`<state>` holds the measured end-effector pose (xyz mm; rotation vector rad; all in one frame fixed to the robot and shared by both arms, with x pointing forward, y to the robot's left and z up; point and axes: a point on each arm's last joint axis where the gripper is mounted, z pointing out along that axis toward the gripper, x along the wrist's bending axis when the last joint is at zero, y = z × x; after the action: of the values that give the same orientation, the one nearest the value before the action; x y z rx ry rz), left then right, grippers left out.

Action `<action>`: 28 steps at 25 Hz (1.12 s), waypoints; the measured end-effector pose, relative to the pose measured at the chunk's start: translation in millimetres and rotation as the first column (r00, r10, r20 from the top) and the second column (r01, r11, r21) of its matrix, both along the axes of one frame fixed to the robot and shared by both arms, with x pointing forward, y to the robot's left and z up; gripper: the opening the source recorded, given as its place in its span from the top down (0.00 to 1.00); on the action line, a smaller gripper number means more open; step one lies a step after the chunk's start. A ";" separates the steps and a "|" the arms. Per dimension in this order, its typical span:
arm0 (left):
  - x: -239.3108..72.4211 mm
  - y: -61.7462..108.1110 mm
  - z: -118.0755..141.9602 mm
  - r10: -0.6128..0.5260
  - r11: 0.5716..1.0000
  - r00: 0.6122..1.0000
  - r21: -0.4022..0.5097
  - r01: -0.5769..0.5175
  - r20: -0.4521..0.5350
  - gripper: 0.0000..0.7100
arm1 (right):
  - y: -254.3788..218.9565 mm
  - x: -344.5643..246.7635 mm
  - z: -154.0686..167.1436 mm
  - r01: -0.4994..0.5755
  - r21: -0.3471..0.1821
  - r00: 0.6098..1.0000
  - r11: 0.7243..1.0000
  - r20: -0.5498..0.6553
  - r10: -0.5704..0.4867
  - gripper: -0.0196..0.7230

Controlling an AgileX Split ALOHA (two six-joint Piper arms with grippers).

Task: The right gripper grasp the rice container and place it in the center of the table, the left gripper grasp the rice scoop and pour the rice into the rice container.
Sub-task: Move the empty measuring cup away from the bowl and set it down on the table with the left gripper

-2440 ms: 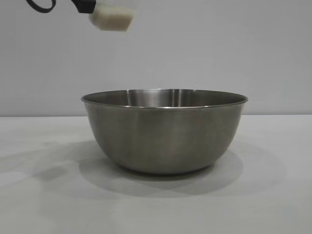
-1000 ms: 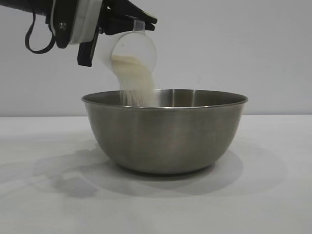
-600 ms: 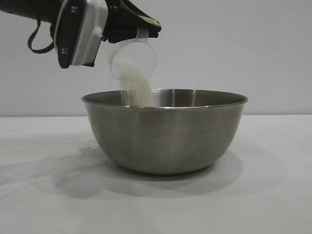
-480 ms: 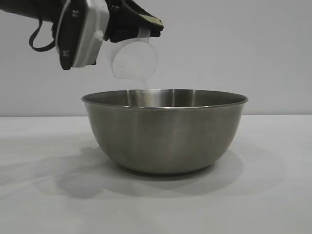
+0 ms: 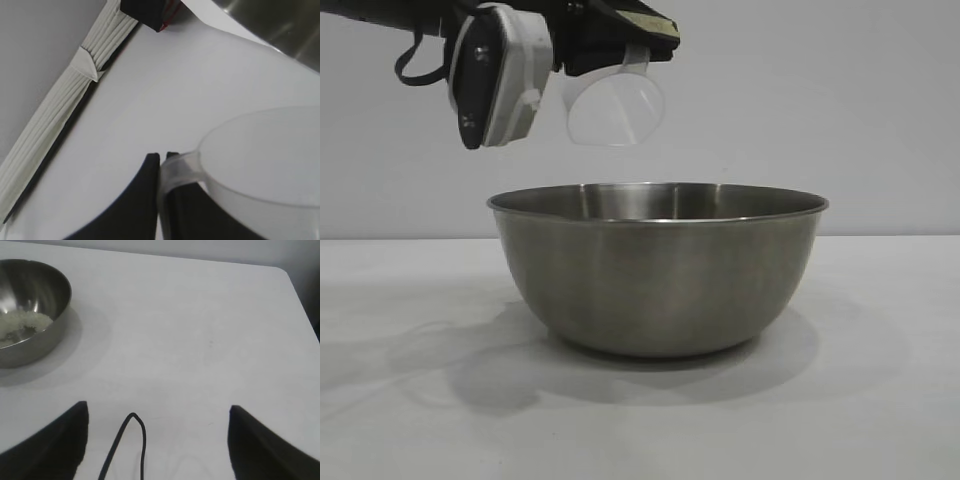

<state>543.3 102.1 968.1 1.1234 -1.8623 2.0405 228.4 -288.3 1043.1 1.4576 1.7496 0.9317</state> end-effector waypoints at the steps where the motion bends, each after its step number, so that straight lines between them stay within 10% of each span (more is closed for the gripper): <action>1: 0.1 0.0 0.7 0.003 1.000 0.999 -0.023 -0.004 -0.032 1.00 | 0.0 0.0 0.0 0.000 0.000 1.000 1.000 0.000 0.000 0.24; 7: -0.6 -0.7 7.3 -0.042 0.970 0.937 -0.241 -0.046 -0.347 1.00 | 0.0 0.0 0.0 0.000 0.000 1.000 1.000 0.000 0.000 0.24; 14: 5.6 2.8 12.4 -0.198 0.841 0.627 -0.460 -0.286 -0.753 1.00 | 0.0 0.0 0.0 0.000 0.000 1.000 1.000 0.000 0.000 0.24; 18: 13.1 8.0 16.1 -0.339 0.709 0.423 -0.524 -0.472 -0.840 1.00 | 0.0 0.0 0.0 0.000 0.000 1.000 1.000 0.000 0.000 0.24; 22: 22.7 17.0 20.0 -0.484 0.539 0.297 -0.548 -0.640 -0.823 1.00 | 0.0 0.0 0.0 0.000 0.000 1.000 1.000 0.000 0.000 0.24; 28: 33.3 48.3 11.7 -0.610 0.228 0.274 -0.495 -0.838 -0.744 1.00 | 0.0 0.0 0.0 0.000 0.000 1.000 1.000 0.000 0.000 0.24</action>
<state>576.6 150.4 979.7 1.4530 0.4387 1.2167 228.4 -288.3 1043.1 1.4576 1.7496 0.9317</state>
